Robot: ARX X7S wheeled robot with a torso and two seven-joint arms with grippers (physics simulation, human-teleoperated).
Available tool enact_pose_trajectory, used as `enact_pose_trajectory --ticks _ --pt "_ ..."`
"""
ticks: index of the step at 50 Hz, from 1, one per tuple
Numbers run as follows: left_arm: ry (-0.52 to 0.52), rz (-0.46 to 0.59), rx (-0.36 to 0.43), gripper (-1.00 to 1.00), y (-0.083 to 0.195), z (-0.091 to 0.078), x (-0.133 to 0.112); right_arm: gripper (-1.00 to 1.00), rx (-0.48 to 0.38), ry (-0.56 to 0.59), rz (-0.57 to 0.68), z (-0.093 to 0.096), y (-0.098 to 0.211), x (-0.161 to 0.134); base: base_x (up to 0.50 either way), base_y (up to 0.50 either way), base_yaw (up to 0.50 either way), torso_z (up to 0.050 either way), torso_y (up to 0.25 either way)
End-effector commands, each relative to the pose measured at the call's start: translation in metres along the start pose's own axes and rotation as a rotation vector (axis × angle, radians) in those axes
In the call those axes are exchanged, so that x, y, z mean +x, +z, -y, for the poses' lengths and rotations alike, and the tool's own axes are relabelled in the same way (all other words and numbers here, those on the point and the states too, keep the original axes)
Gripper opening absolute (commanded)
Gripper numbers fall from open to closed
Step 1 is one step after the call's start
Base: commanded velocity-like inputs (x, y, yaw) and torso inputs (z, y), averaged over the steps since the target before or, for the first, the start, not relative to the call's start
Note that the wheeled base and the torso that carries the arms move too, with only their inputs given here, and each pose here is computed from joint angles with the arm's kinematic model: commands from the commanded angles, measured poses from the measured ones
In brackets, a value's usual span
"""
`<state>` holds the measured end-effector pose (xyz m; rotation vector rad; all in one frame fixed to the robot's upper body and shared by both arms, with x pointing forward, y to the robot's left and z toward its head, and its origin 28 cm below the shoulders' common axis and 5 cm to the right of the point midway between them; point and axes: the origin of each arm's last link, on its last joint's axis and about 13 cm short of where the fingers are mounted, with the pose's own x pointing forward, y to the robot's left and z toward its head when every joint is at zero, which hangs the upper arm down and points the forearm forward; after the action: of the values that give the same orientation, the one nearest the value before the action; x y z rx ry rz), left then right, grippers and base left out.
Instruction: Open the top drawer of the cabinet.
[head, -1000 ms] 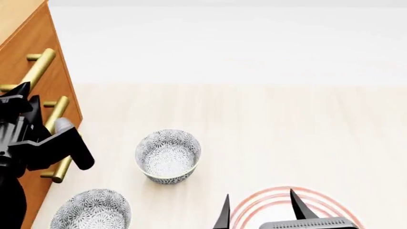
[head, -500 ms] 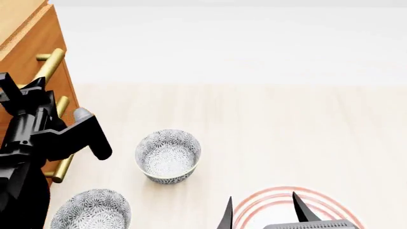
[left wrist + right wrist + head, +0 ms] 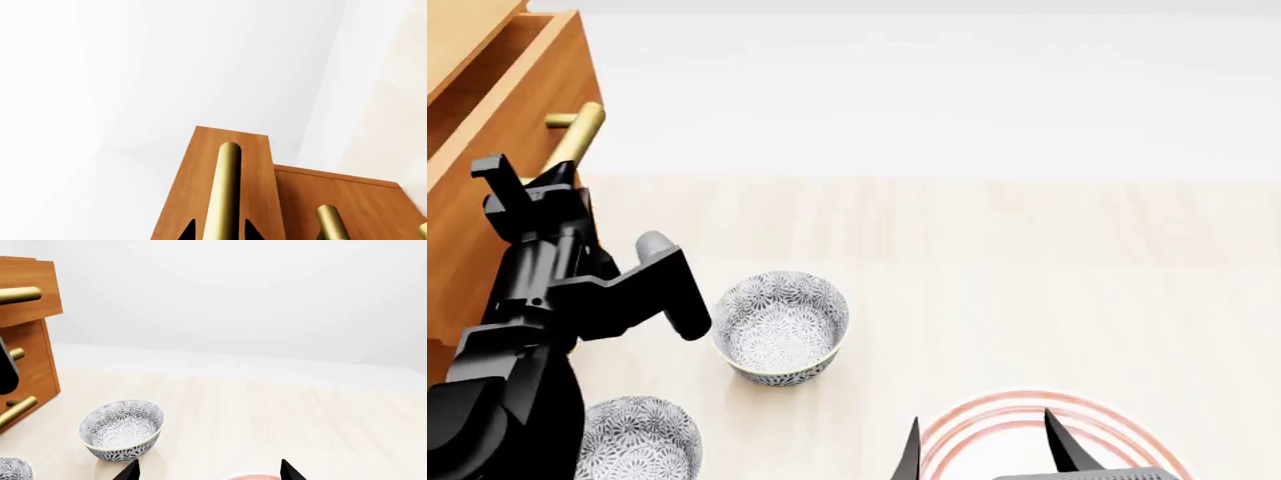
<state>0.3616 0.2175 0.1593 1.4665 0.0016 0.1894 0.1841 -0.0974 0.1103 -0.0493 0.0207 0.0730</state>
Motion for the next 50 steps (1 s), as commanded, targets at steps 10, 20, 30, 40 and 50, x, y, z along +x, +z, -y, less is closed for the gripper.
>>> enact_pose_trajectory --ticks 10,20,30,40,50 --pt "0.073 0.063 -0.013 -1.0 0.034 -0.012 0.006 1.0 0.011 0.004 -0.006 0.002 -0.004 0.0 0.0 0.0 0.0 0.0 0.0" --pt "0.081 0.061 0.006 -1.0 0.03 -0.013 0.005 1.0 0.013 -0.004 -0.01 0.004 -0.006 0.0 0.0 0.0 0.0 0.0 0.0" --pt "0.078 0.072 0.0 -1.0 0.034 -0.013 0.002 1.0 0.013 0.0 -0.007 0.003 -0.005 -0.002 0.0 0.0 0.0 0.001 0.0" --pt "0.078 0.057 0.008 1.0 0.03 -0.014 0.002 1.0 0.011 -0.002 -0.005 0.003 -0.003 -0.003 0.0 0.0 0.0 0.0 0.0" --pt "0.08 0.052 0.005 1.0 0.029 -0.015 0.0 1.0 0.009 -0.002 -0.002 0.002 -0.001 -0.005 0.0 0.0 0.0 0.0 0.0"
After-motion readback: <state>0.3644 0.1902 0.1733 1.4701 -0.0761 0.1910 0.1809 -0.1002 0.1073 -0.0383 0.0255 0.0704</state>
